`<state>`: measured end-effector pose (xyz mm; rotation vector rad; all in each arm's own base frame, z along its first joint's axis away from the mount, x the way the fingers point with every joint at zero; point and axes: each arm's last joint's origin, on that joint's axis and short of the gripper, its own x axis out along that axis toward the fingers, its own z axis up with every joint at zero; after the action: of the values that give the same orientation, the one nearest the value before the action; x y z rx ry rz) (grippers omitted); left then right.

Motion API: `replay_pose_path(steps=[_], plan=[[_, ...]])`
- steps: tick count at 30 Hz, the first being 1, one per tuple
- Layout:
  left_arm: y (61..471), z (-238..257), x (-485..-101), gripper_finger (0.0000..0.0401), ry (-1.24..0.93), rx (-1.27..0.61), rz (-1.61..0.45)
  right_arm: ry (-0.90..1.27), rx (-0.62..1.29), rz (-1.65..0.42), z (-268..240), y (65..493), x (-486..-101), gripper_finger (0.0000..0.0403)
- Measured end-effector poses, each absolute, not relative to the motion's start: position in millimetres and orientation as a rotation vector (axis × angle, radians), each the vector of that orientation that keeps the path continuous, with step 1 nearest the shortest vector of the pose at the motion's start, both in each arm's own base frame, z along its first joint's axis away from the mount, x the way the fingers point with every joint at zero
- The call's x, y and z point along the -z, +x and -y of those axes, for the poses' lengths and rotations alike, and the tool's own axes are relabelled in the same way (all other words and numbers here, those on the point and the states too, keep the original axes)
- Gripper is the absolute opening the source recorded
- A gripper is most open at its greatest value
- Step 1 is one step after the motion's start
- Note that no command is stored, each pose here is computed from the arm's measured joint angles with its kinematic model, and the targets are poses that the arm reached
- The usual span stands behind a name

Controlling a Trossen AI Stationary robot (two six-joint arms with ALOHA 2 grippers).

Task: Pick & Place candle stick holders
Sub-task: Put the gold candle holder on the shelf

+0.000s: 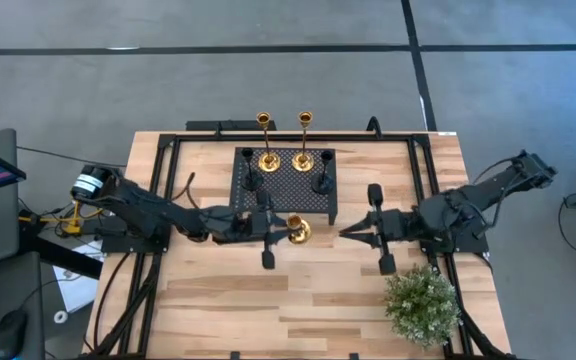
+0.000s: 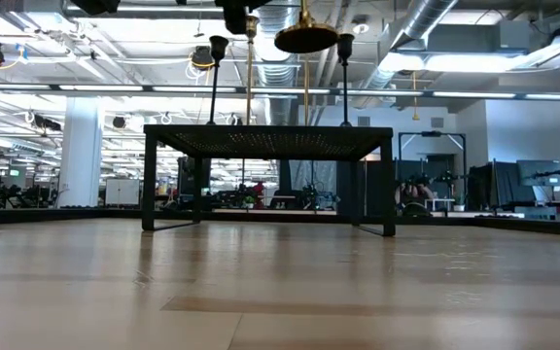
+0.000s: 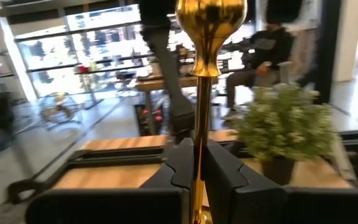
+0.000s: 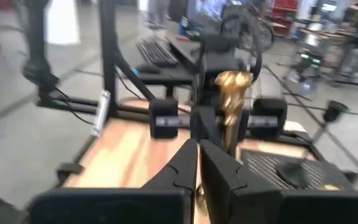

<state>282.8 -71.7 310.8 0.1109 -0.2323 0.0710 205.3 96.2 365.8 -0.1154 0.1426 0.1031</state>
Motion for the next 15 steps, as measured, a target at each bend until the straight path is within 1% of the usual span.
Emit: replay_pose_path(steps=[3,6,9,12,15], plan=[[279,63,-315,0.0015,0.108,-0.132,0.224,-0.150,-0.031,-0.181,-105,202,-360,0.0012],[280,53,-314,0.0015,0.109,-0.204,0.200,-0.207,0.037,-0.230,-116,200,-351,0.0003],[282,40,-307,0.0015,0.103,-0.262,0.177,-0.227,0.093,-0.250,-127,196,-345,0.0002],[282,24,-296,0.0015,0.062,-0.310,0.148,-0.259,0.116,-0.266,-137,191,-340,0.0001],[281,11,-293,0.0015,0.031,-0.332,0.150,-0.262,0.135,-0.272,-144,187,-333,0.0000]])
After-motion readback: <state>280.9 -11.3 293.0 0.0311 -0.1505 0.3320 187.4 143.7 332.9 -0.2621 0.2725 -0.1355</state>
